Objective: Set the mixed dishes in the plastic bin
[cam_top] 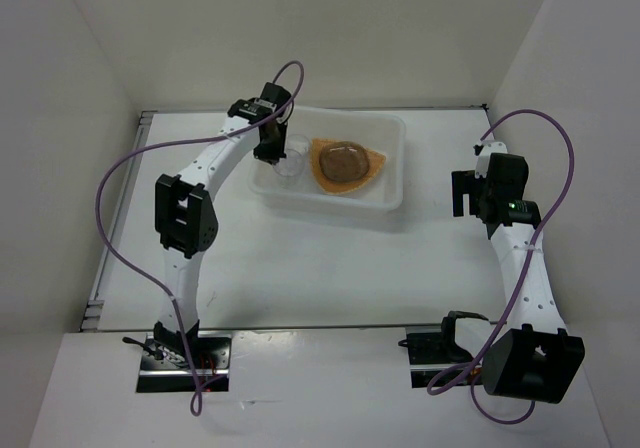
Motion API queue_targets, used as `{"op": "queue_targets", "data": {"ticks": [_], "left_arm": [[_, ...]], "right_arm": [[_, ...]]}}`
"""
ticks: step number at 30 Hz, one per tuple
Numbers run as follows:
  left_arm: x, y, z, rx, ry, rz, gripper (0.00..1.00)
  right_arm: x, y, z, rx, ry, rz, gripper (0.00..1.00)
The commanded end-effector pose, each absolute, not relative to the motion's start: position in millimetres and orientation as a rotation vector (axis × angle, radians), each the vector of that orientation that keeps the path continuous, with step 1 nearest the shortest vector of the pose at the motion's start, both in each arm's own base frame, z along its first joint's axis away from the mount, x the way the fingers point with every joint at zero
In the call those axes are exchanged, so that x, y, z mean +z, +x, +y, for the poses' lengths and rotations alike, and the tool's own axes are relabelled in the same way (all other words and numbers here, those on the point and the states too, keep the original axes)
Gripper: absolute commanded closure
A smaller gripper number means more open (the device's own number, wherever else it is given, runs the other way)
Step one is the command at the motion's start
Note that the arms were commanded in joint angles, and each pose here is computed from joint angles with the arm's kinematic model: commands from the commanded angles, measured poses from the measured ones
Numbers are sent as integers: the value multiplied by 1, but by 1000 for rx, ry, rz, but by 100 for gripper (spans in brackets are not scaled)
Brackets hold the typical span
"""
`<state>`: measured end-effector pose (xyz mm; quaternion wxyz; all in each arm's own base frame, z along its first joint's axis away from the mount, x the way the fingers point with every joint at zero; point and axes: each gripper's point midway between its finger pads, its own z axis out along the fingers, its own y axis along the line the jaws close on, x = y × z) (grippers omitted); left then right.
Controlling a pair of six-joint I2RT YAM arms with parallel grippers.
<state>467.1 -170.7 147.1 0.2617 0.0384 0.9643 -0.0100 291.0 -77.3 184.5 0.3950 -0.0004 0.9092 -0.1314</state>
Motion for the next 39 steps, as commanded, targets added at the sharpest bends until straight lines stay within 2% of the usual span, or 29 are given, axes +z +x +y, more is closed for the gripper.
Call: {"op": "queue_targets", "data": {"ticks": [1,6,10,11,12,14,15,16,20,23,24,25,27,28,29,30,31,33,37,39], "left_arm": [[145,479,-174,-8,127,2572,97],[146,485,-176,-11,125,2564,94],[149,485,-181,-47,133,2558,79],[149,485,-182,-58,136,2561,74],[153,489,-178,-62,110,2552,61],[155,488,-180,-73,113,2554,46],[166,489,-181,-88,94,2530,27],[177,488,-178,-78,64,2515,18],[270,489,-168,-81,-33,2295,0],[366,466,-144,-94,-98,2059,0],[420,437,-112,-40,-188,1922,0],[440,420,-90,4,-240,1854,0],[421,400,-55,115,-266,1804,0],[457,346,-26,112,-314,1653,0],[415,340,-20,141,-297,1653,0],[417,318,-11,133,-294,1595,0],[445,265,13,79,-366,1442,0],[437,221,31,58,-411,1378,0],[398,177,48,73,-440,1435,0],[395,146,56,19,-452,1348,0]], "right_arm": [[196,297,-79,-352,18,2243,2],[196,297,-79,-352,18,2243,2],[196,297,-79,-352,18,2243,2],[196,297,-79,-352,18,2243,2],[196,297,-79,-352,18,2243,2],[196,297,-79,-352,18,2243,2],[196,297,-79,-352,18,2243,2],[196,297,-79,-352,18,2243,2],[196,297,-79,-352,18,2243,2],[196,298,-77,-342,13,2242,2],[196,298,-77,-342,13,2242,2],[196,298,-77,-342,13,2242,2],[196,299,-74,-336,1,2242,2],[196,299,-74,-336,1,2242,2],[196,299,-71,-331,-11,2241,2],[195,300,-69,-317,-18,2240,2],[193,301,-66,-311,-29,2249,2],[188,301,-66,-309,-32,2270,2],[182,303,-64,-307,-55,2292,2],[179,304,-60,-300,-70,2299,2]]}}
